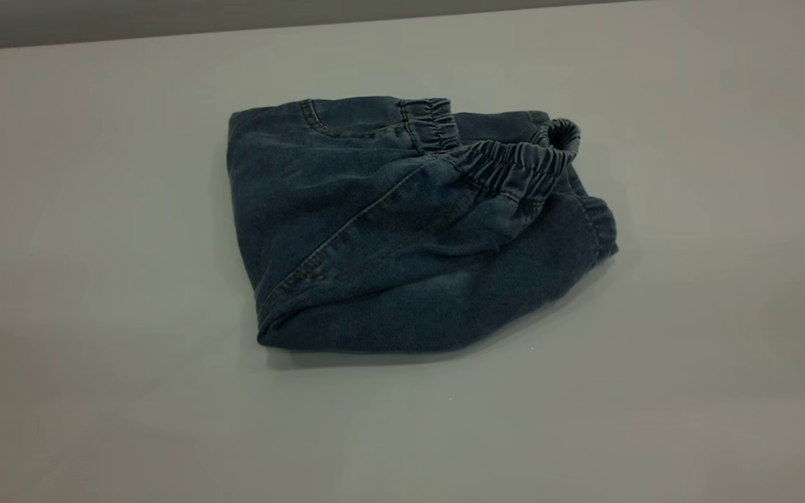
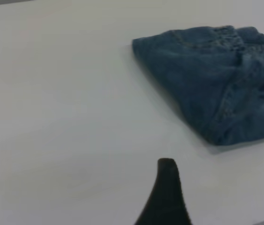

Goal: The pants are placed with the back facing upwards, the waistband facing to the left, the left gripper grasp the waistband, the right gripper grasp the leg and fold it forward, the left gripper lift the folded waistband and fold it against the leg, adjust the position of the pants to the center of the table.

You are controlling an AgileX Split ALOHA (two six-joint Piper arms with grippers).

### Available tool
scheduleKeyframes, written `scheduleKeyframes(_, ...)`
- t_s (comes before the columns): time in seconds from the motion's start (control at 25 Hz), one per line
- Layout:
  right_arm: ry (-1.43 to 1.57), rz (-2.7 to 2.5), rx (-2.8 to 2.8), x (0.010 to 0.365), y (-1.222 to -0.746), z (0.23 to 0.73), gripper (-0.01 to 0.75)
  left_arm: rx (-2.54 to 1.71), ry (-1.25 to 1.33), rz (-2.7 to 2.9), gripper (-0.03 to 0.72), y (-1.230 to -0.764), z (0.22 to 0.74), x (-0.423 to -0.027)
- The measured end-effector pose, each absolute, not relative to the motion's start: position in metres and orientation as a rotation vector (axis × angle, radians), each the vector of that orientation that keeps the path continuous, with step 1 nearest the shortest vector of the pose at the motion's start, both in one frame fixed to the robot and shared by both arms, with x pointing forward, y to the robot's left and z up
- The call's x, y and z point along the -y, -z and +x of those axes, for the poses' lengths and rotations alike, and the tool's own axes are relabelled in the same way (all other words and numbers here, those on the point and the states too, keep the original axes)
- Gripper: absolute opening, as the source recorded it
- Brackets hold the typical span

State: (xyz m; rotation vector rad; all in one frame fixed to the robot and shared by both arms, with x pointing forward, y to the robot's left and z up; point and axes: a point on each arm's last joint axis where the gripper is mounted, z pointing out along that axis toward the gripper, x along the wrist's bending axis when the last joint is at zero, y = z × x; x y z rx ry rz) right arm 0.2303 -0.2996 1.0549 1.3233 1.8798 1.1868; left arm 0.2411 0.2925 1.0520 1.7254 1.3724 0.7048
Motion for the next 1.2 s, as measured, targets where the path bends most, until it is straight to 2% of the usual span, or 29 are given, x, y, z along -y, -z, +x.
scheduleKeyframes(0.32,-1.041,1.525,-1.631,0.2975,-1.0551,0.2307,0.353,-1.463,-0.825,1.596,0.538,-1.0518,0.232,-0.2932)
scheduleKeyframes(1.2,-1.044,1.523,-1.63,0.2974,-1.0553,0.2308,0.353,-1.47,-0.829,1.59,0.538,-1.052,0.2324,-0.293)
